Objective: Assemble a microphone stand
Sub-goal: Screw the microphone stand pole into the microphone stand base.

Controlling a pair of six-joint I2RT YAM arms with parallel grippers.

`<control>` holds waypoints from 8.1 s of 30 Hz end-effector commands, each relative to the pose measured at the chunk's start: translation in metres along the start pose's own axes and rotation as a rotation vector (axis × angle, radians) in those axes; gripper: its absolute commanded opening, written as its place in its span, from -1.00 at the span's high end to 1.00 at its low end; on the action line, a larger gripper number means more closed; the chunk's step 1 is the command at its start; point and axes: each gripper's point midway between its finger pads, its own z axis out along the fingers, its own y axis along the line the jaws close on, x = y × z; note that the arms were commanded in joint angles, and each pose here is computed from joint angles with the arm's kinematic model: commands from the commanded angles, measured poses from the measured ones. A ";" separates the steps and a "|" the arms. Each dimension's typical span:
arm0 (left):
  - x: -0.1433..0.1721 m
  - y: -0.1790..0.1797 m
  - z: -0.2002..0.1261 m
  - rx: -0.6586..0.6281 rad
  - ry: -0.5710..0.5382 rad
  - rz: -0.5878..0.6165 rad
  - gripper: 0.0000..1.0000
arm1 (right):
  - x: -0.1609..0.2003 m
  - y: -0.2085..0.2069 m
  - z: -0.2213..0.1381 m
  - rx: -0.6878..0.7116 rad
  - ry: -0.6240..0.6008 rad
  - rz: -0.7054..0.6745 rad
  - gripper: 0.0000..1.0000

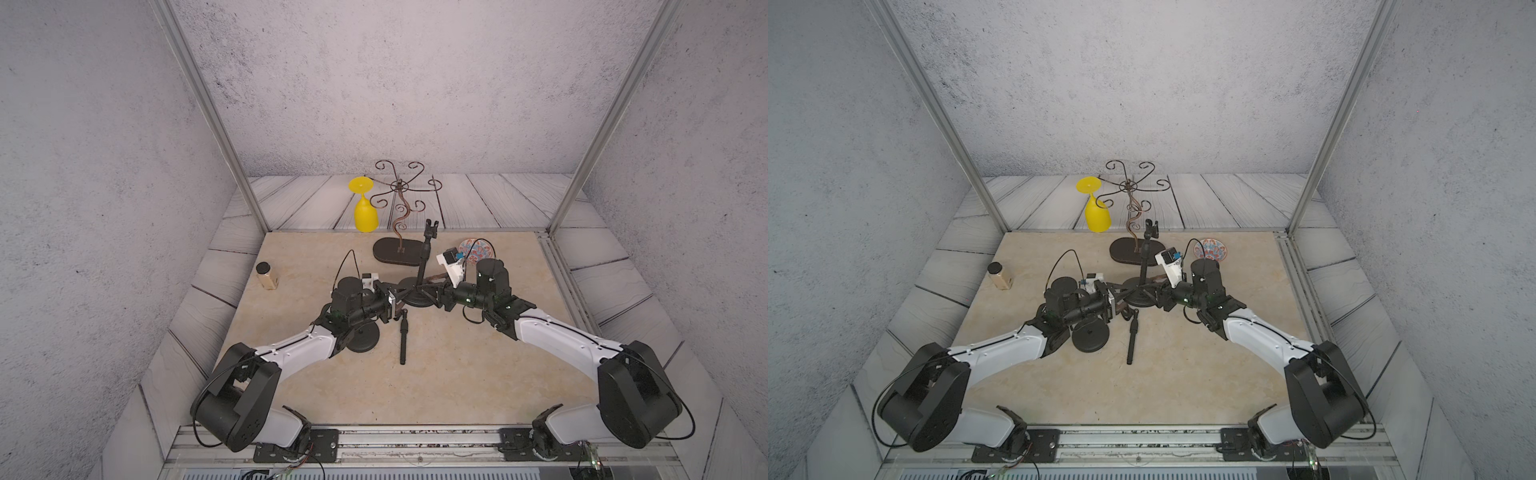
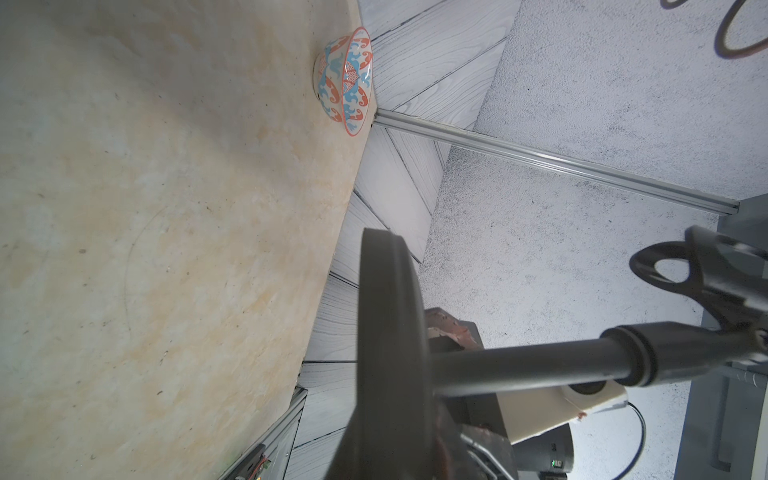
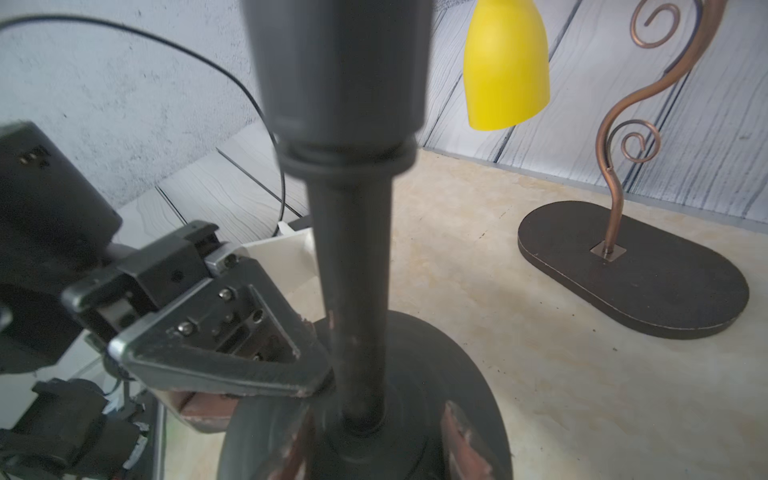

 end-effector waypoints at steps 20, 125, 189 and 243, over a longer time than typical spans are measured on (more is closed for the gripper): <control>0.006 -0.033 -0.008 0.107 0.011 0.078 1.00 | -0.005 -0.002 0.024 0.225 -0.071 0.199 1.00; -0.001 -0.030 -0.019 0.090 -0.031 0.092 1.00 | -0.020 0.013 0.034 0.214 -0.057 0.226 1.00; 0.000 -0.039 -0.030 0.115 -0.040 0.103 1.00 | -0.029 0.029 0.065 0.547 -0.014 0.380 1.00; -0.001 -0.038 -0.034 0.106 -0.044 0.103 1.00 | -0.027 0.047 0.067 0.514 -0.038 0.402 1.00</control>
